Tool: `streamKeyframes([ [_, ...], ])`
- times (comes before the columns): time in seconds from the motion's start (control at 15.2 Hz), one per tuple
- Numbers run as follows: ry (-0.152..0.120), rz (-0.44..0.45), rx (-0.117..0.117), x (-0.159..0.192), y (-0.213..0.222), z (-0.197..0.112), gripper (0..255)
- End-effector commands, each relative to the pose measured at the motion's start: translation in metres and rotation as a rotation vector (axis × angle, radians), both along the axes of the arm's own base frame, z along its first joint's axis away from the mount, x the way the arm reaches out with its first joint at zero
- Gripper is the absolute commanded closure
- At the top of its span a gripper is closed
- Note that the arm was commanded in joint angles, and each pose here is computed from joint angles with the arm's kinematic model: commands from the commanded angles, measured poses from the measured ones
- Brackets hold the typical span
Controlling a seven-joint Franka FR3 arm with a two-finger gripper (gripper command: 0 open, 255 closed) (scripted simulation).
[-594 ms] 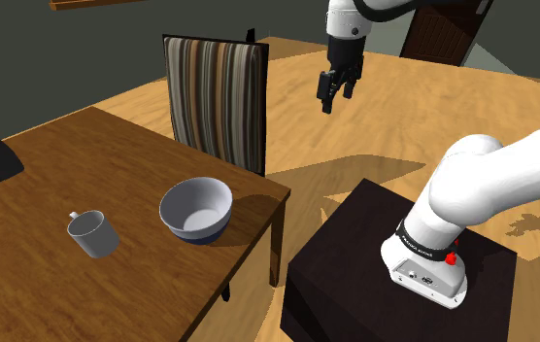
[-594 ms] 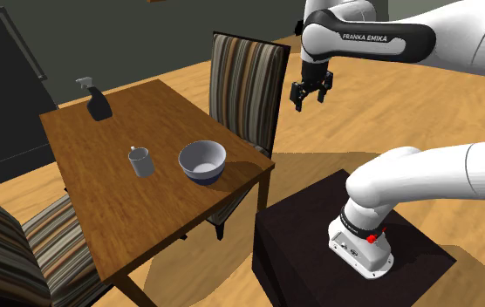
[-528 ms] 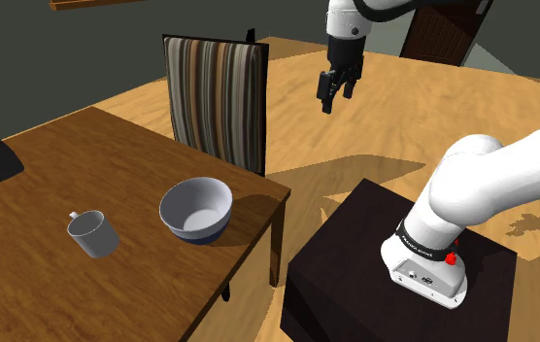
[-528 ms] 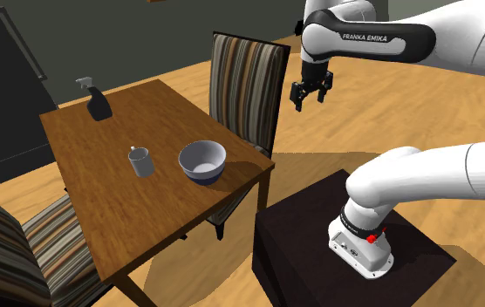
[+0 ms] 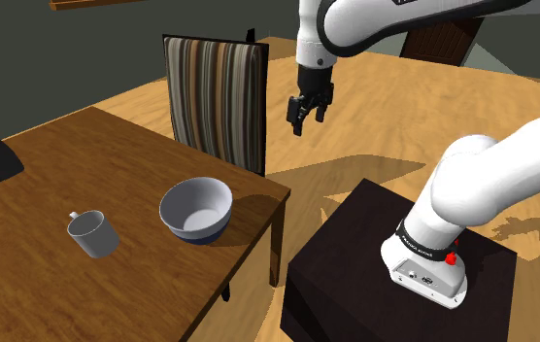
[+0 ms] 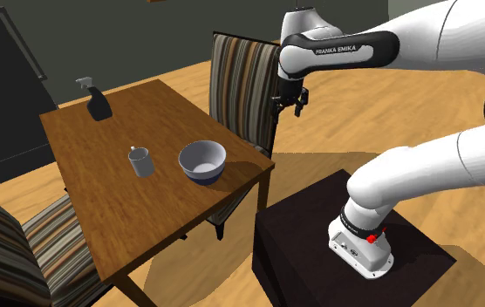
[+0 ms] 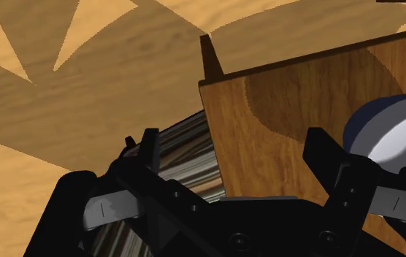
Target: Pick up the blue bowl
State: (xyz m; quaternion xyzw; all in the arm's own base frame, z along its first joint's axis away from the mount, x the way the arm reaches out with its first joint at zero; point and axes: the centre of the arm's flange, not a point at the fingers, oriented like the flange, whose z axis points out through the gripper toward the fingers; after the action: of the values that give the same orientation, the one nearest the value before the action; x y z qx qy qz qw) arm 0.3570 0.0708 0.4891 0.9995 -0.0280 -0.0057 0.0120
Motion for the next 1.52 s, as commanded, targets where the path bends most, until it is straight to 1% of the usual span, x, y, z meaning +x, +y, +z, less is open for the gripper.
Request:
streamKeyframes([
  [0.0,-0.003,-0.005,0.023,0.011,0.014,-0.017,0],
  [0.66,-0.013,-0.023,0.131,0.068,0.092,-0.090,0],
  [1.25,-0.022,-0.039,0.229,0.120,0.167,-0.147,0],
  [1.45,-0.022,-0.039,0.230,0.121,0.168,-0.158,0],
])
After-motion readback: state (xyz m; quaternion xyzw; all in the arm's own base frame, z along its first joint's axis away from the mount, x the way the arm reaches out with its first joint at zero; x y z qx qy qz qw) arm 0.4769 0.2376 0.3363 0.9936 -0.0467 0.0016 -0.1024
